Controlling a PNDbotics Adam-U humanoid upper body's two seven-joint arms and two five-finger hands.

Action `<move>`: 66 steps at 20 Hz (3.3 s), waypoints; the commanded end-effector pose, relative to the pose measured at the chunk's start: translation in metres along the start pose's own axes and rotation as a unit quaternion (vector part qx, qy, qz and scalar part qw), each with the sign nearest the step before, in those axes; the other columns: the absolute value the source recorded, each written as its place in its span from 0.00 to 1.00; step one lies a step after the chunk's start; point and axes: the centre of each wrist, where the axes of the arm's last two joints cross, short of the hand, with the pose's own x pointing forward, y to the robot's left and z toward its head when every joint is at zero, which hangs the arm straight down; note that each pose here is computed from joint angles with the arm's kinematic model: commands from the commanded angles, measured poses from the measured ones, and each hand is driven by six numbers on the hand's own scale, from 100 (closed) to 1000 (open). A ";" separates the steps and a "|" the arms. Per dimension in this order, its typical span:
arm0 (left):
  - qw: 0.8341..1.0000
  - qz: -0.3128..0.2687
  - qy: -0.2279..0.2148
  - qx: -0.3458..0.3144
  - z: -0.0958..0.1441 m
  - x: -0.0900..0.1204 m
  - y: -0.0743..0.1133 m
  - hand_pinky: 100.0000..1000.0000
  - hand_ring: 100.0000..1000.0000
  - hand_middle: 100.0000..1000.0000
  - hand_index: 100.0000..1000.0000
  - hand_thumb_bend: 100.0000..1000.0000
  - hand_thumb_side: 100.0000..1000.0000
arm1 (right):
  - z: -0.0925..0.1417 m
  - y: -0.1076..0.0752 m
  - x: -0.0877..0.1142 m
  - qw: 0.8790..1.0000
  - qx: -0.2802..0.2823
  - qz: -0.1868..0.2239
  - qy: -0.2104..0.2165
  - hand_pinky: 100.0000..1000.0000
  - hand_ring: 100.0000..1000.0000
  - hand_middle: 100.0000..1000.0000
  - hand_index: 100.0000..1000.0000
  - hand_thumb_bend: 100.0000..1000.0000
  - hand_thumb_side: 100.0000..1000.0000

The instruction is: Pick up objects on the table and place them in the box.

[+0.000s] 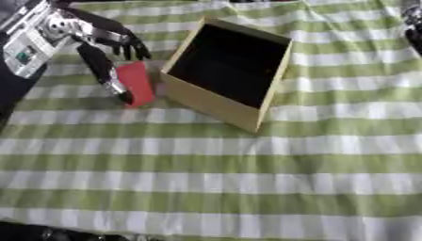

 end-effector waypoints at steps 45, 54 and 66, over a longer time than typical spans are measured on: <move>0.996 0.025 0.070 0.053 -0.019 0.011 0.007 0.77 0.72 0.66 0.63 0.40 0.00 | 0.003 -0.002 0.003 1.000 -0.010 -0.009 0.010 0.89 0.72 0.68 0.87 0.00 0.55; 0.995 0.024 0.072 0.065 -0.015 0.016 0.010 0.77 0.53 0.53 0.52 0.32 0.00 | 0.003 -0.002 0.003 1.000 -0.013 -0.010 0.012 0.89 0.72 0.68 0.88 0.00 0.55; 0.993 -0.009 0.077 0.084 -0.007 0.017 0.014 0.77 0.25 0.48 0.49 0.46 0.00 | 0.004 -0.002 0.002 1.000 -0.016 -0.012 0.015 0.89 0.72 0.68 0.88 0.00 0.55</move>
